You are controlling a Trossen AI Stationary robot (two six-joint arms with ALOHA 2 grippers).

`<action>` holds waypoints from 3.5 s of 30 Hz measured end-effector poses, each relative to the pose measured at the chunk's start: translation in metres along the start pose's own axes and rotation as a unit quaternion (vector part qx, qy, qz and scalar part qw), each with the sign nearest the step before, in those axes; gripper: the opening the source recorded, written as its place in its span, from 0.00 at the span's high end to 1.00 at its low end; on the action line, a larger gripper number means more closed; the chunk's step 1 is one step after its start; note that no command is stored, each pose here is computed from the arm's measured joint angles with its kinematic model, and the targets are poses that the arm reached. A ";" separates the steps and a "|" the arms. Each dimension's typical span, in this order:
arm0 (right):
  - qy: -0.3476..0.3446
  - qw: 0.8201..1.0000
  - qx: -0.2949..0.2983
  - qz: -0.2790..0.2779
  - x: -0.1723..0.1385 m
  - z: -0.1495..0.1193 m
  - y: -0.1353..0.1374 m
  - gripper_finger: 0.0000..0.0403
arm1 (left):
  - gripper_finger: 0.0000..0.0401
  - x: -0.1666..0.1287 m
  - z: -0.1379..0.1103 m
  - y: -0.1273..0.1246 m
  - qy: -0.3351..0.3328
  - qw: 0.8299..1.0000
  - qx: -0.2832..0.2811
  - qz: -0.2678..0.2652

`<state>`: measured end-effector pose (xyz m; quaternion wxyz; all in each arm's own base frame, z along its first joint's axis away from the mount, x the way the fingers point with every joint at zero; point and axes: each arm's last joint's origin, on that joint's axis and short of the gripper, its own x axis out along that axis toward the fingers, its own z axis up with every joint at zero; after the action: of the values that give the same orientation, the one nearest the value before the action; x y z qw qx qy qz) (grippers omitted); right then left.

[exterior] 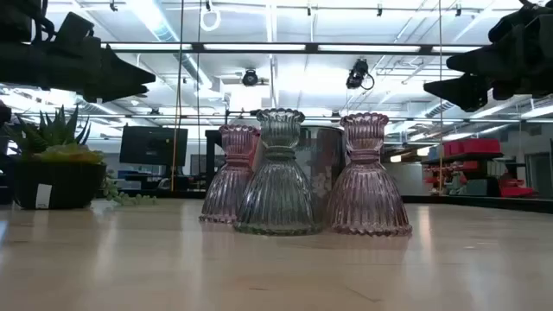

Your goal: Pick & Place candle stick holders

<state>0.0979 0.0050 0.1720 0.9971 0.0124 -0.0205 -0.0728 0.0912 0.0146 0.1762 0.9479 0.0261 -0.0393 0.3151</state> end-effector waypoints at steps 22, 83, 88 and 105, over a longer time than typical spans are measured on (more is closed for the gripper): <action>0.000 1.000 0.000 0.000 0.000 0.000 0.000 0.03 | 0.04 0.000 0.000 0.000 0.000 1.000 0.000 0.000; -0.172 0.973 0.080 -0.132 -0.007 0.034 -0.009 0.03 | 0.04 0.000 0.000 0.000 0.000 0.998 -0.057 0.000; -0.152 0.956 0.087 -0.234 -0.008 0.030 -0.015 0.03 | 0.04 0.000 0.000 0.000 0.000 0.998 -0.070 -0.008; -0.306 0.933 0.143 -0.125 -0.016 0.098 -0.012 0.04 | 0.04 0.000 0.001 -0.002 -0.003 0.997 -0.071 -0.036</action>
<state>0.0765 -0.0066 0.2686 0.9131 0.1348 -0.3327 -0.1935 0.0923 0.0129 0.1768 0.9579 -0.0388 -0.0637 0.2773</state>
